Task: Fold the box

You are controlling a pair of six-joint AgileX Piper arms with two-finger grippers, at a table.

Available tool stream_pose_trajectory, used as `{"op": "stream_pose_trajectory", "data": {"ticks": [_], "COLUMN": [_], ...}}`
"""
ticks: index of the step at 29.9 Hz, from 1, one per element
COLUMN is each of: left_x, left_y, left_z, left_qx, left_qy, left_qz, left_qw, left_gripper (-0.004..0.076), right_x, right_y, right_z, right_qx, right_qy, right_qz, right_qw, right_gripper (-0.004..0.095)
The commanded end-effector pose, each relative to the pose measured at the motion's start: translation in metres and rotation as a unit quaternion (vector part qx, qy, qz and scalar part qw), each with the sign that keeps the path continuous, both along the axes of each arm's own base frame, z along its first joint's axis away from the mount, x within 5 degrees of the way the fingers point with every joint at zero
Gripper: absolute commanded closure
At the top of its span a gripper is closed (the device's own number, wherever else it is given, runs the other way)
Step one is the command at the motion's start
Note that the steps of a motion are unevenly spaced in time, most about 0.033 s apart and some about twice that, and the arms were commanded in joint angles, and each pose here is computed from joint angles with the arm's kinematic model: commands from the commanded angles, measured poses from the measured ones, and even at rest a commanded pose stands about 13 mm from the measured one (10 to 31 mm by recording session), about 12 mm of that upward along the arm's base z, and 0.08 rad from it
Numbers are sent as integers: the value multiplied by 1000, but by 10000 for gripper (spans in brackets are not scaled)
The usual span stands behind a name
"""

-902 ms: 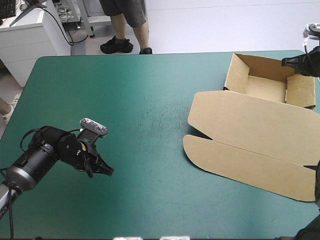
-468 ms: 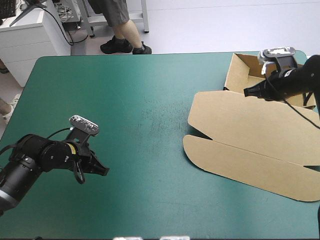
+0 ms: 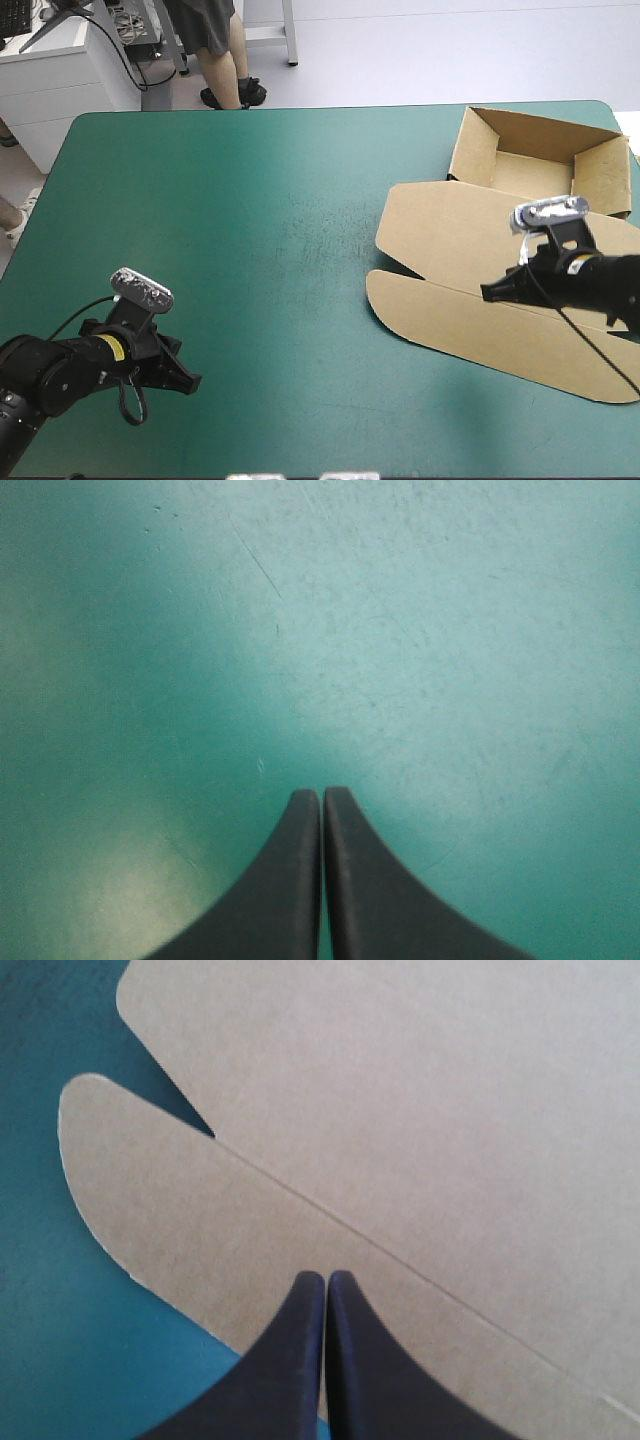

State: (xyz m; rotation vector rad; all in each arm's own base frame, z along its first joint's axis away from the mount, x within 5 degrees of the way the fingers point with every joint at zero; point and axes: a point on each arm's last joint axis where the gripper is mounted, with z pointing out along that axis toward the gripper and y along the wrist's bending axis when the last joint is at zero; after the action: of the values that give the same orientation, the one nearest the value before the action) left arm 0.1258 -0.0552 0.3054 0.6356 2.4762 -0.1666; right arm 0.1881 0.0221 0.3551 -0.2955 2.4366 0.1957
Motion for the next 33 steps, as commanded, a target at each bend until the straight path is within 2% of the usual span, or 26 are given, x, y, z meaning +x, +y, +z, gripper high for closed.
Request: {"op": "stream_pose_trajectory", "data": {"ticks": [1, 9, 14, 20, 33], "left_x": [-5, -11, -13, -14, -19], "left_y": [-2, 1, 0, -1, 0], "left_z": [0, -32, -42, -49, -53], "left_qx": [-38, -35, -38, -46, -39], "left_qy": [-34, -17, -5, 0, 33], "left_qz": [3, 6, 8, 8, 6], "left_qw": [999, 999, 999, 999, 999], "left_gripper": [732, 732, 732, 732, 732], "right_x": [-21, -70, -87, -96, -99], "right_y": [0, -2, -3, -3, -1], "right_z": [-4, -60, -78, -80, -83], "right_qx": [1, 2, 1, 2, 11], "right_qy": [-54, -51, -66, -86, -65], "right_qz": [1, -7, -9, -10, -6], "right_qw": [999, 999, 998, 996, 998], "right_gripper": [916, 918, 917, 927, 927]}}
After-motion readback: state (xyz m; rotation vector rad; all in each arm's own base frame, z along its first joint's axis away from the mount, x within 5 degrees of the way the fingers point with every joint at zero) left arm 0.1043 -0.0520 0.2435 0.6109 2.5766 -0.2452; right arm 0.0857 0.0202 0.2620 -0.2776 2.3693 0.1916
